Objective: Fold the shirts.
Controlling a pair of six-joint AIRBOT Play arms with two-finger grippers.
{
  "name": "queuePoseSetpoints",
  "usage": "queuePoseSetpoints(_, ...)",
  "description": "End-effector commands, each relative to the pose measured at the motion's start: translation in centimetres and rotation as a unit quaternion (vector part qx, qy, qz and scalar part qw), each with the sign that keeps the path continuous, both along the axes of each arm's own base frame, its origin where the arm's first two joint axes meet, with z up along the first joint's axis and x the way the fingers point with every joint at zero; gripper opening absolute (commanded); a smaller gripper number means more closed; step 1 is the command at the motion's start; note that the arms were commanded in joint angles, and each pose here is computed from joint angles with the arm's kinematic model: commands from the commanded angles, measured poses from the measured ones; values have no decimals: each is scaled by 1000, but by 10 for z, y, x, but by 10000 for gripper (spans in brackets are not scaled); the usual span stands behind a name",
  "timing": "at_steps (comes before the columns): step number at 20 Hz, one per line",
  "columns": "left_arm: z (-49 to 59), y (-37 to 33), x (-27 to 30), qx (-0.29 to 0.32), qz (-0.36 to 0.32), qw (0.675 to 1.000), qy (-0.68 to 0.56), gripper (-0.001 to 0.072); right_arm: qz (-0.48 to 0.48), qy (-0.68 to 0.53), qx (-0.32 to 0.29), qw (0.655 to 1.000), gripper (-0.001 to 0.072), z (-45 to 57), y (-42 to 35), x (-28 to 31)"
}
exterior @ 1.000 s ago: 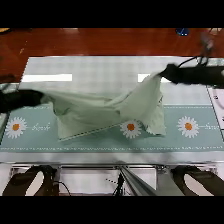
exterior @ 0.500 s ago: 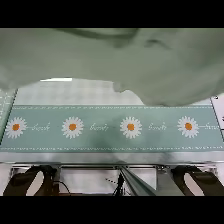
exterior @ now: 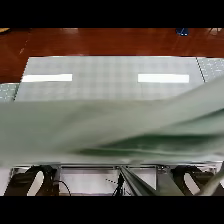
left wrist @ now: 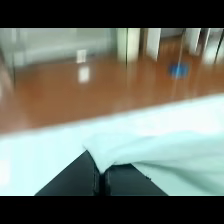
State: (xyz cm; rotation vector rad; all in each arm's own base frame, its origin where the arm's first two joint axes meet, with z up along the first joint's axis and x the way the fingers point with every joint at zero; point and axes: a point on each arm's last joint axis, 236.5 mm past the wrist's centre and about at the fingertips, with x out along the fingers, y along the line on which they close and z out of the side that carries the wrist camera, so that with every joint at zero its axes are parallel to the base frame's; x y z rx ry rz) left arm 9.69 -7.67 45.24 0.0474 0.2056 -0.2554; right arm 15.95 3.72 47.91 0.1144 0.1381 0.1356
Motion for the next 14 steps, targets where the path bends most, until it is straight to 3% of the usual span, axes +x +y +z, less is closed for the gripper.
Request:
queuePoseSetpoints(1,-67,11,15,-4,17,989,149,31,-2,211,-48,976,29,-91,-11,8)
queuePoseSetpoints(9,-251,30,164,-38,2,921,389,33,52,428,-60,900,29,-232,-7,207)
queuePoseSetpoints(14,-367,37,246,-61,-10,870,488,33,69,437,-55,895,29,-338,21,333)
